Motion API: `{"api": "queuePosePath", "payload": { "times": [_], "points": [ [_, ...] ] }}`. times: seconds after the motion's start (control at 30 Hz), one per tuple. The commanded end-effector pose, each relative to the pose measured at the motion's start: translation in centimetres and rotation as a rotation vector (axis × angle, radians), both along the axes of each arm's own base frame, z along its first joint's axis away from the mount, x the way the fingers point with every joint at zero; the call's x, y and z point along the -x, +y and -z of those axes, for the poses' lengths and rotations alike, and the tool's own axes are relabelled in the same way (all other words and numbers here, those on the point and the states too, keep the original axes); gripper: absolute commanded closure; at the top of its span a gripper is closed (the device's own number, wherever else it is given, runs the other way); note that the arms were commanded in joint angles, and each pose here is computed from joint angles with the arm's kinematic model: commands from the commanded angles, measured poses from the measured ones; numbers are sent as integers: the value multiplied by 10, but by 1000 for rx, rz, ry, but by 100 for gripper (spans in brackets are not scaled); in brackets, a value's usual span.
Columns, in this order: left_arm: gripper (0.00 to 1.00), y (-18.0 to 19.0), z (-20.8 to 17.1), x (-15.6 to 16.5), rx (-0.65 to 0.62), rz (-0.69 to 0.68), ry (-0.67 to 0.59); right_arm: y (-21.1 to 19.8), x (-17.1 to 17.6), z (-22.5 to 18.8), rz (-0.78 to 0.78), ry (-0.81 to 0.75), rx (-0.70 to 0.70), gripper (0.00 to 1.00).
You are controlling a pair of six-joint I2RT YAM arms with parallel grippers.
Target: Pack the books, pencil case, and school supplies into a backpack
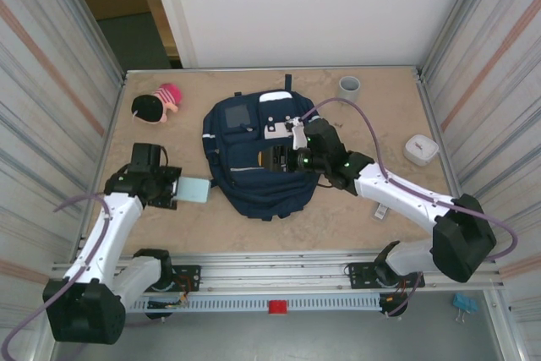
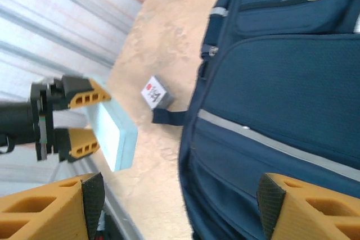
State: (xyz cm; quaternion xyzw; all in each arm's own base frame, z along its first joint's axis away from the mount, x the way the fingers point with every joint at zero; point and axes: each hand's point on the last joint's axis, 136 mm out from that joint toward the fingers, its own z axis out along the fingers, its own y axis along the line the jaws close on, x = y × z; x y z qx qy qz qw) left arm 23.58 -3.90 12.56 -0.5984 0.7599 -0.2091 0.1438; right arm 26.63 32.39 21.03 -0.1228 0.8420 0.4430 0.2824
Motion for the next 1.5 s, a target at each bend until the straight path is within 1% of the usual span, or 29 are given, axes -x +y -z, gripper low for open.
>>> {"api": "queuePosePath", "payload": {
  "times": [0.0,0.13,0.3,0.4,0.57,0.73,0.8,0.87,0.93,1.0,1.07,1.1,1.17,1.27,1.33,1.4,1.47],
  "points": [
    [35,-28,-29,-17,-7,232,-112,21,14,-8,-129,13,-98,27],
    [35,-62,-50,-37,36,360,-214,32,21,-9,-200,34,-135,26],
    [34,-89,-67,-49,65,449,-272,41,26,-7,-255,52,-145,24],
    [34,-99,-73,-53,101,459,-292,48,31,-7,-296,64,-156,24],
    [34,-111,-81,-61,167,428,-359,61,33,-3,-326,90,-166,24],
    [33,-127,-88,-66,209,446,-395,71,30,-1,-320,108,-195,26],
    [33,-133,-88,-67,222,453,-406,75,30,-1,-323,116,-213,29],
    [33,-140,-88,-68,234,461,-413,77,29,-2,-321,122,-226,35],
    [33,-146,-86,-67,243,470,-404,77,27,-2,-313,115,-230,43],
    [32,-149,-81,-66,243,484,-391,74,24,-2,-288,102,-224,55],
    [32,-151,-78,-65,243,485,-379,69,22,-4,-270,85,-224,63],
    [30,-151,-77,-65,236,485,-380,65,21,-5,-259,77,-225,66],
    [25,-151,-76,-63,213,496,-380,58,19,-8,-239,66,-229,70],
    [15,-145,-72,-61,130,527,-367,39,14,-10,-183,58,-230,71],
    [9,-136,-73,-60,26,558,-361,24,9,-9,-143,62,-235,72],
    [4,-125,-74,-60,-124,614,-365,5,3,-9,-96,73,-242,72],
    [2,-117,-76,-61,-288,677,-364,-15,-1,-8,-56,88,-244,72]
  ]
}}
